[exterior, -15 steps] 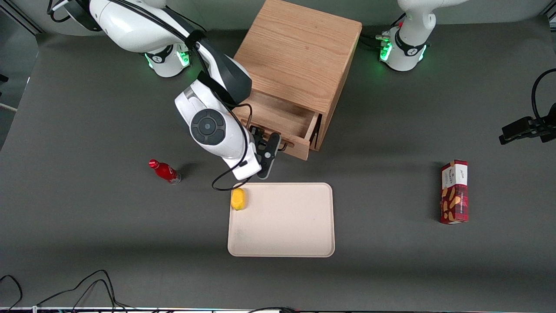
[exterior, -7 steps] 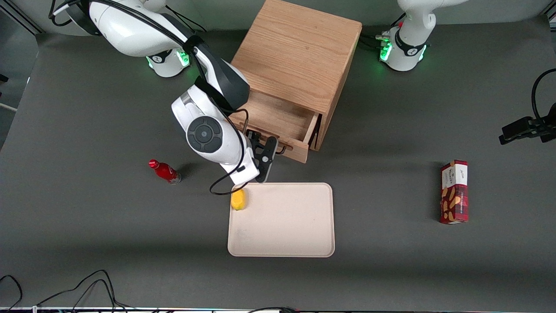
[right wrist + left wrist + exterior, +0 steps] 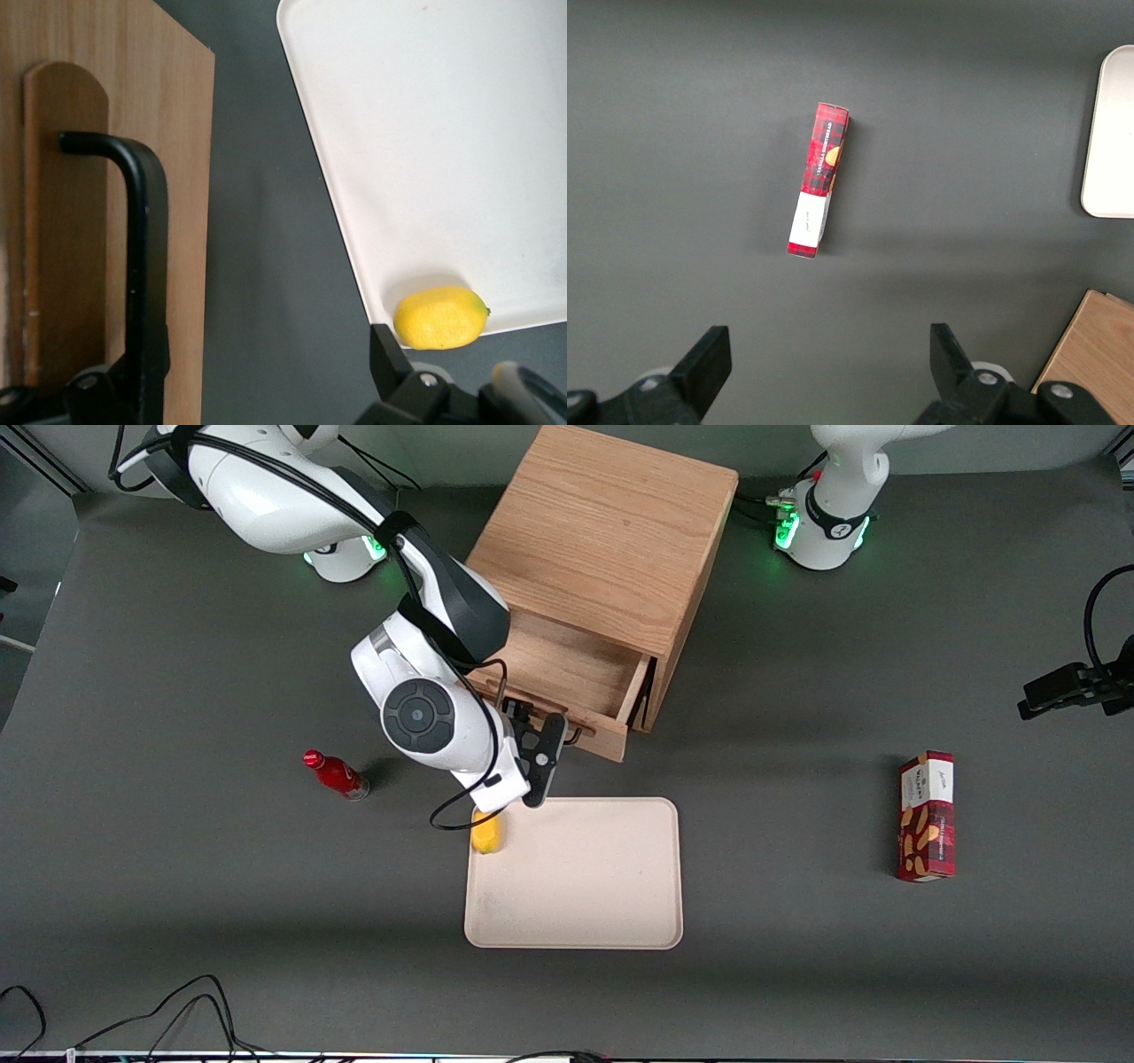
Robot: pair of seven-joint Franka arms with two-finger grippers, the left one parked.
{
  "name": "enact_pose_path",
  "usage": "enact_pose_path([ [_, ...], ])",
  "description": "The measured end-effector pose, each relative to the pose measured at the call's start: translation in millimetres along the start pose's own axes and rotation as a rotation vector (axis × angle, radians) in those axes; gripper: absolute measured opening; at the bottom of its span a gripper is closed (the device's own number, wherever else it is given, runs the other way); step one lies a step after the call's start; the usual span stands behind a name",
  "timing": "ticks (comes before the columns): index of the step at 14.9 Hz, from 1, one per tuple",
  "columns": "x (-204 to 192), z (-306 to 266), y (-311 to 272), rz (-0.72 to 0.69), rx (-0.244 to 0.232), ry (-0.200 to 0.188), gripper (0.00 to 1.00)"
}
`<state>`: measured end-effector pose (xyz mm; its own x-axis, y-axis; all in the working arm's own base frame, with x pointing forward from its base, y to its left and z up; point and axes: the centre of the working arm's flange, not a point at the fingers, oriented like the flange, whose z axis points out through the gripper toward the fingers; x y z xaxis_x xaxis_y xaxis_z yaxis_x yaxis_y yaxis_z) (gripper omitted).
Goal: Open upper drawer
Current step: 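Keep pulling the upper drawer fully open with the right gripper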
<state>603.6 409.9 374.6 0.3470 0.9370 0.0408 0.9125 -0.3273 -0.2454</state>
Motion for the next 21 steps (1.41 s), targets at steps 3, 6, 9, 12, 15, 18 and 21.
enact_pose_path([
  [3,1.0,-0.7,4.4,-0.005,0.000,0.005,1.00],
  [6,0.6,-3.7,7.3,-0.002,-0.005,0.010,1.00],
  [9,-4.5,-9.4,15.3,0.011,-0.007,0.015,1.00],
  [12,-9.6,-16.7,24.2,0.024,-0.012,0.027,1.00],
  [15,-14.6,-20.1,32.0,0.036,-0.015,0.034,1.00],
  [18,-18.5,-22.4,38.5,0.046,-0.017,0.039,1.00],
  [21,-22.3,-26.0,46.5,0.057,-0.022,0.049,1.00],
])
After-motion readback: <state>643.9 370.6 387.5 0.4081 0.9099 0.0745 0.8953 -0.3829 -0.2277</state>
